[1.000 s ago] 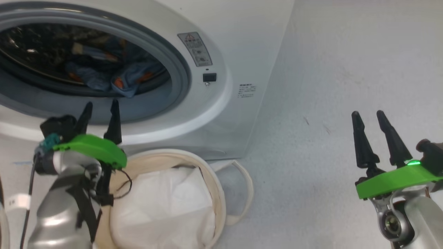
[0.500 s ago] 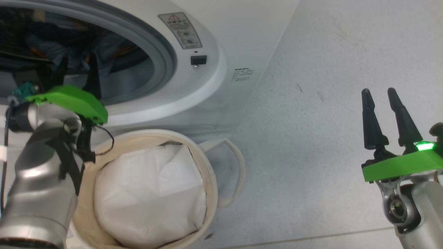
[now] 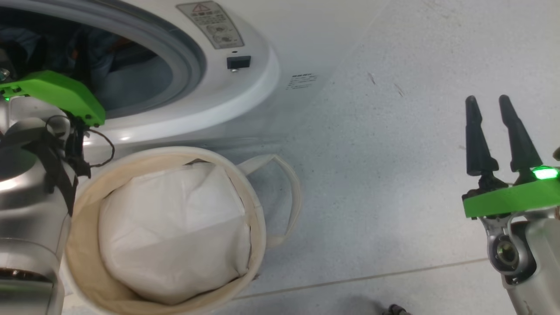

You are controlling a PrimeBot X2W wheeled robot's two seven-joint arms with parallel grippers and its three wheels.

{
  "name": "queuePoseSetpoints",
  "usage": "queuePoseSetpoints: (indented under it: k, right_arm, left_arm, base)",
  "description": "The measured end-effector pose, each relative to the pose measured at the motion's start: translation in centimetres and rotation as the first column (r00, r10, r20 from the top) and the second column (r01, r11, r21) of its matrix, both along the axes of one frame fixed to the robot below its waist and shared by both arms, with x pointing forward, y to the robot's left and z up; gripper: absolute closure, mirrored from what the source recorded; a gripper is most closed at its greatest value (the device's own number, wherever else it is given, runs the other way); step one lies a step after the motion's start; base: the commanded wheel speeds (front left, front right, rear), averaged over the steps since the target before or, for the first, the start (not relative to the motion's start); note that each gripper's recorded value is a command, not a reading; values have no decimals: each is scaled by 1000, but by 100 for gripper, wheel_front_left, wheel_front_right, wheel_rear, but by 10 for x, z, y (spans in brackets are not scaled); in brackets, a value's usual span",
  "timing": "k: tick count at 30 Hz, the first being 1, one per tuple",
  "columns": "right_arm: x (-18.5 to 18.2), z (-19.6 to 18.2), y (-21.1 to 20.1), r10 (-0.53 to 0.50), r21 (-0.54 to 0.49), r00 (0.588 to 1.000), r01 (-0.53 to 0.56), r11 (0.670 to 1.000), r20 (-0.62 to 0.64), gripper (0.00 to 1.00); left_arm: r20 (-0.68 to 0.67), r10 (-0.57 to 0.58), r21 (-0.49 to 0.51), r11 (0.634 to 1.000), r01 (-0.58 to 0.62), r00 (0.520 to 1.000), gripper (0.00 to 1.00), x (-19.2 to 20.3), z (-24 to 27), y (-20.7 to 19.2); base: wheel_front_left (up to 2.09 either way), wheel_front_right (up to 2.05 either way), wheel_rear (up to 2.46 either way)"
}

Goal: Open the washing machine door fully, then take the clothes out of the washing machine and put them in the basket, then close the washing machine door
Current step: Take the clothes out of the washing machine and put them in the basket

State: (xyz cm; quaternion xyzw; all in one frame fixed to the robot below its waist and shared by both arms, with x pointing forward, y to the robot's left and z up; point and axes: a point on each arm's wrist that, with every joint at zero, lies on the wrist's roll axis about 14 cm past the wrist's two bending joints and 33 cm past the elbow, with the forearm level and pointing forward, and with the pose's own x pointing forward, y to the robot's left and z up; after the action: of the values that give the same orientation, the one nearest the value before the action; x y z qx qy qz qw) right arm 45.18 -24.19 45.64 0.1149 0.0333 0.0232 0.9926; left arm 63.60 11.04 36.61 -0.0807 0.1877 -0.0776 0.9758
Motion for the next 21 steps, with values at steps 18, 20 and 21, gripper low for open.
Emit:
queuePoseSetpoints:
  k: [18,20,21]
  right_arm:
    - [1,-10,-5,-13,-15,1000,13,1000,-18,0]
    - [1,-8,-5,-13,-14,1000,12,1000,-14,0]
    - [1,-8,-5,-12,-14,1000,12,1000,-12,0]
  left_arm:
    - [-173,-50,59,996,61,984,100,0,-31,-6]
    - [-179,-64,59,995,75,982,100,-1,-30,-9]
    - [-180,-68,60,995,80,981,100,-2,-29,-9]
  base:
    - [0,0,0]
    - [0,0,0]
    - [0,0,0]
